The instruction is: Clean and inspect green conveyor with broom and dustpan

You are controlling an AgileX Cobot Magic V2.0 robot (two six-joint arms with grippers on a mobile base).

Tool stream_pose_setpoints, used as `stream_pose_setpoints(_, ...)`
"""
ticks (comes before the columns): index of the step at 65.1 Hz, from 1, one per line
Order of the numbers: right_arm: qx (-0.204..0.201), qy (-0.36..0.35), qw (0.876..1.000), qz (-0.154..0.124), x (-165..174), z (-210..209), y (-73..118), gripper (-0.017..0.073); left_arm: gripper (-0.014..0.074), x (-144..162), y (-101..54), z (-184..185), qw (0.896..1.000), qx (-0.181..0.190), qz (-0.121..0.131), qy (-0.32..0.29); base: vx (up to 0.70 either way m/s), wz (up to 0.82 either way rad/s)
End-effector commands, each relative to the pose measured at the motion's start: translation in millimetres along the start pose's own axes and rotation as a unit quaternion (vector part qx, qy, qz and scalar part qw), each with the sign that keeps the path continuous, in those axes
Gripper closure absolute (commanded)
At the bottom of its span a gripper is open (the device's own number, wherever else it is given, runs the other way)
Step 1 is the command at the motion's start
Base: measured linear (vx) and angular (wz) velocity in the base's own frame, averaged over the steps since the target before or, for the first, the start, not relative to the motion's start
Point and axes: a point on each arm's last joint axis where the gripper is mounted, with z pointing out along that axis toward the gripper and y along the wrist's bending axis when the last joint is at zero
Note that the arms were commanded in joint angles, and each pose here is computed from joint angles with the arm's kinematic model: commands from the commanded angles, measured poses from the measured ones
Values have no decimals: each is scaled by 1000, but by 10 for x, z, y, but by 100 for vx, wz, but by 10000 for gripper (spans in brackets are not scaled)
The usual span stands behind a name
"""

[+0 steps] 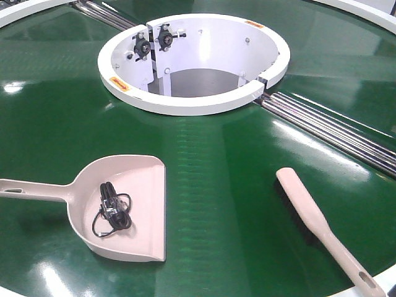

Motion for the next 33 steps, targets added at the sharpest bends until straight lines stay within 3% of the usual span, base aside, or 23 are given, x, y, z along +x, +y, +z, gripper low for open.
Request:
stream_pose_setpoints(1,5,-51,999,-4,-160,-9,-7,568,599,-152,-12,-8,999,11,1,-47,0,0)
stream_pose_setpoints(33,5,-51,999,-4,-160,-9,-7,568,599,-150,-12,-8,999,11,1,-46,0,0)
